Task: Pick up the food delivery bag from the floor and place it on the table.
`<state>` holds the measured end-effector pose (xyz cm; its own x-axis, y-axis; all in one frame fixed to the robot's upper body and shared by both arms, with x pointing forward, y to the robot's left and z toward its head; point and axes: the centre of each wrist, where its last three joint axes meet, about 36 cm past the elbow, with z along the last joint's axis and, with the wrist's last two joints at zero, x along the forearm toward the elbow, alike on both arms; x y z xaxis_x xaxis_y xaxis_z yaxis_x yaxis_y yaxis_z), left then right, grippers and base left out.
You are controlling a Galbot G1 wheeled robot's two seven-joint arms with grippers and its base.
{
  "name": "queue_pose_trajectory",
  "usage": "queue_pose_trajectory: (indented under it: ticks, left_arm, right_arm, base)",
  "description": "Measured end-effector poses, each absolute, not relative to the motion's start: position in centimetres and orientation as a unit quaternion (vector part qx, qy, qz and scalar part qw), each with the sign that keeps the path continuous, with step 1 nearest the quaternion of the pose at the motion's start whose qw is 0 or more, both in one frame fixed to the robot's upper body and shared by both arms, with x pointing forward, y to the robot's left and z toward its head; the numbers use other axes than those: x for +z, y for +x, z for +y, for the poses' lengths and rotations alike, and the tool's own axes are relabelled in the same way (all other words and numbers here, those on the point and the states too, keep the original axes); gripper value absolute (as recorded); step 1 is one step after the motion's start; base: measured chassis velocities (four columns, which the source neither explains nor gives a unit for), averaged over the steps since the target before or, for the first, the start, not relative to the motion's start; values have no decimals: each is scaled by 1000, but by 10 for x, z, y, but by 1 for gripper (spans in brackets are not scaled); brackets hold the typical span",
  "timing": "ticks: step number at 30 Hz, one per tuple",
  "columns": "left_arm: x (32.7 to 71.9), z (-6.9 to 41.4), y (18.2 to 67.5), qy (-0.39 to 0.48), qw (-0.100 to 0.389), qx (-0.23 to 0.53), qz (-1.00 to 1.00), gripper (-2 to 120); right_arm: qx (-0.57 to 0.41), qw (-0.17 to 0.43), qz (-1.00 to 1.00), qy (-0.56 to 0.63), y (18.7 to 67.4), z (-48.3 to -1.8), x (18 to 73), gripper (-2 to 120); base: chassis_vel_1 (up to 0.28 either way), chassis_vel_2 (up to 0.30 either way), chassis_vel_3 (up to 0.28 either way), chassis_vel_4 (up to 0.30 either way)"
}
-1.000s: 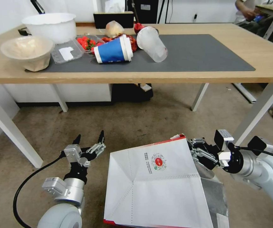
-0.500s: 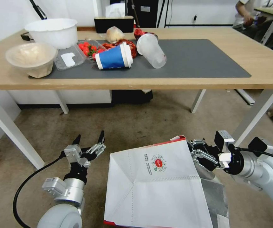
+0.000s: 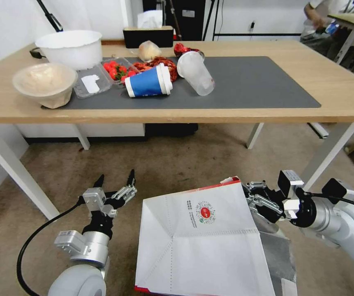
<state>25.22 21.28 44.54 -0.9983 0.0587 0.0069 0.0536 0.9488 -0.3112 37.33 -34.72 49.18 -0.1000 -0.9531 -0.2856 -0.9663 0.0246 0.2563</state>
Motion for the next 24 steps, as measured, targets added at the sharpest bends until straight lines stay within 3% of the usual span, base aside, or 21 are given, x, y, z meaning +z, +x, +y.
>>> queue_pose_trajectory:
  ticks: [24]
  left_arm:
    - [442, 213, 254, -30, 11, 154, -988, 100]
  right_arm:
    - [191, 16, 717, -671, 374, -347, 493, 0]
  base:
    - [0, 0, 0, 0]
